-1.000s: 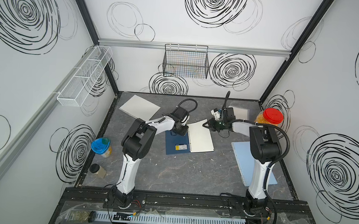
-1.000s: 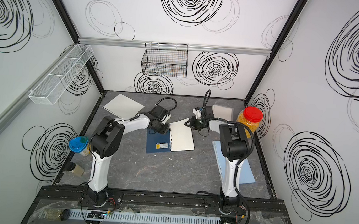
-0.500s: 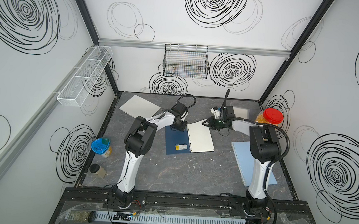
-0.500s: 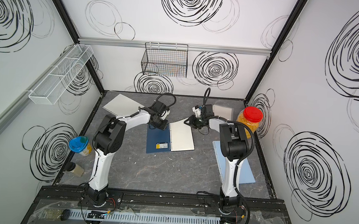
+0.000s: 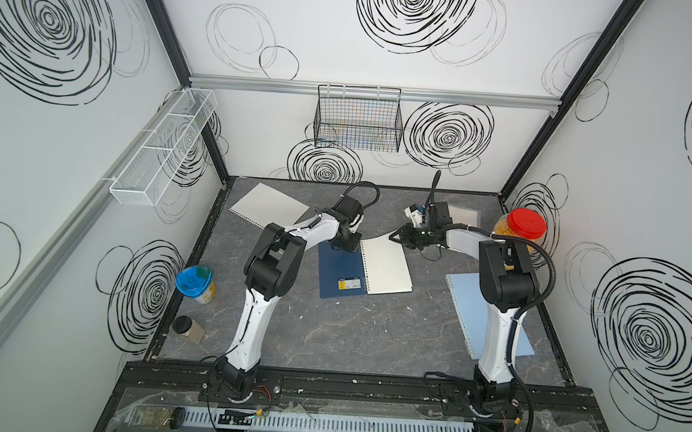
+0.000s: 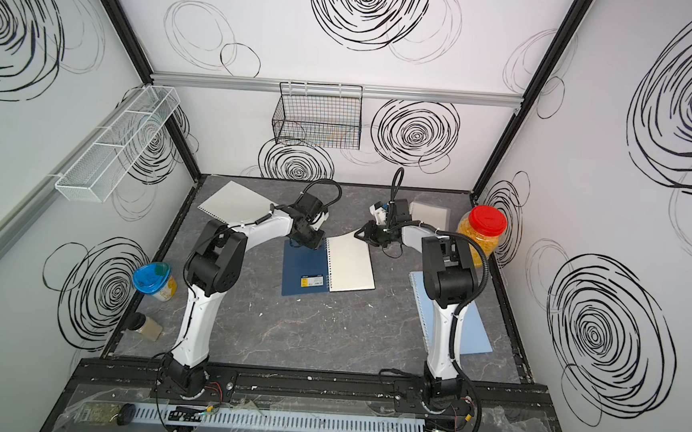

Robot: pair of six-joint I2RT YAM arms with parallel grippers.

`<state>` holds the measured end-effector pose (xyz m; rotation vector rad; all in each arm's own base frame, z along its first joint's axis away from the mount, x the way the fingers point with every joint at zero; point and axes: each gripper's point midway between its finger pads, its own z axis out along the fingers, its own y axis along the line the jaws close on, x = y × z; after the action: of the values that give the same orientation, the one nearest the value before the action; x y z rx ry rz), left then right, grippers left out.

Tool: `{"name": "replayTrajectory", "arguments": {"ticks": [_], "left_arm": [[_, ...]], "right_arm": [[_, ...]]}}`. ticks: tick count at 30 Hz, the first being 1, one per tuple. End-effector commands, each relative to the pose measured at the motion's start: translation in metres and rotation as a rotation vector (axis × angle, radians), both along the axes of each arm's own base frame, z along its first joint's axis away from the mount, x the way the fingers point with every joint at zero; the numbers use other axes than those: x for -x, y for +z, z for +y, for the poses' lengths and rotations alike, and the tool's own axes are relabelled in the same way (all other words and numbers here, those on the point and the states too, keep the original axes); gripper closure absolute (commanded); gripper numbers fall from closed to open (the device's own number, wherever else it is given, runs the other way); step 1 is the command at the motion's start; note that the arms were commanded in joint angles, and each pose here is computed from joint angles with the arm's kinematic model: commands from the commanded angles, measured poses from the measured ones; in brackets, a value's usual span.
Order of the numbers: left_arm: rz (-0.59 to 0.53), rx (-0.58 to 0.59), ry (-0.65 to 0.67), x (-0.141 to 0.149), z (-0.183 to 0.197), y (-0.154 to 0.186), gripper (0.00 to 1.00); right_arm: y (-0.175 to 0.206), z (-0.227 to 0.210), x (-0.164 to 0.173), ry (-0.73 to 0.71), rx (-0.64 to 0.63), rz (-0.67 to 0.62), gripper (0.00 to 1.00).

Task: Tear off pages from different notebooks
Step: Tear off the paper from the notebook.

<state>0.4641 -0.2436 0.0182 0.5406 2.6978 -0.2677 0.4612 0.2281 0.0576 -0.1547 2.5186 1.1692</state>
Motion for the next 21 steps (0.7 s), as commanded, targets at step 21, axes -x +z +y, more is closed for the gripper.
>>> {"name": "replayTrajectory", "arguments": {"ticks": [21], "left_arm": [[0.076,-0.166,0.03,0.011,0.028,-0.037,0.82]], "right_arm": [[0.002,0.017,-0.008,0.069,0.144,-0.064,1.0]]}}
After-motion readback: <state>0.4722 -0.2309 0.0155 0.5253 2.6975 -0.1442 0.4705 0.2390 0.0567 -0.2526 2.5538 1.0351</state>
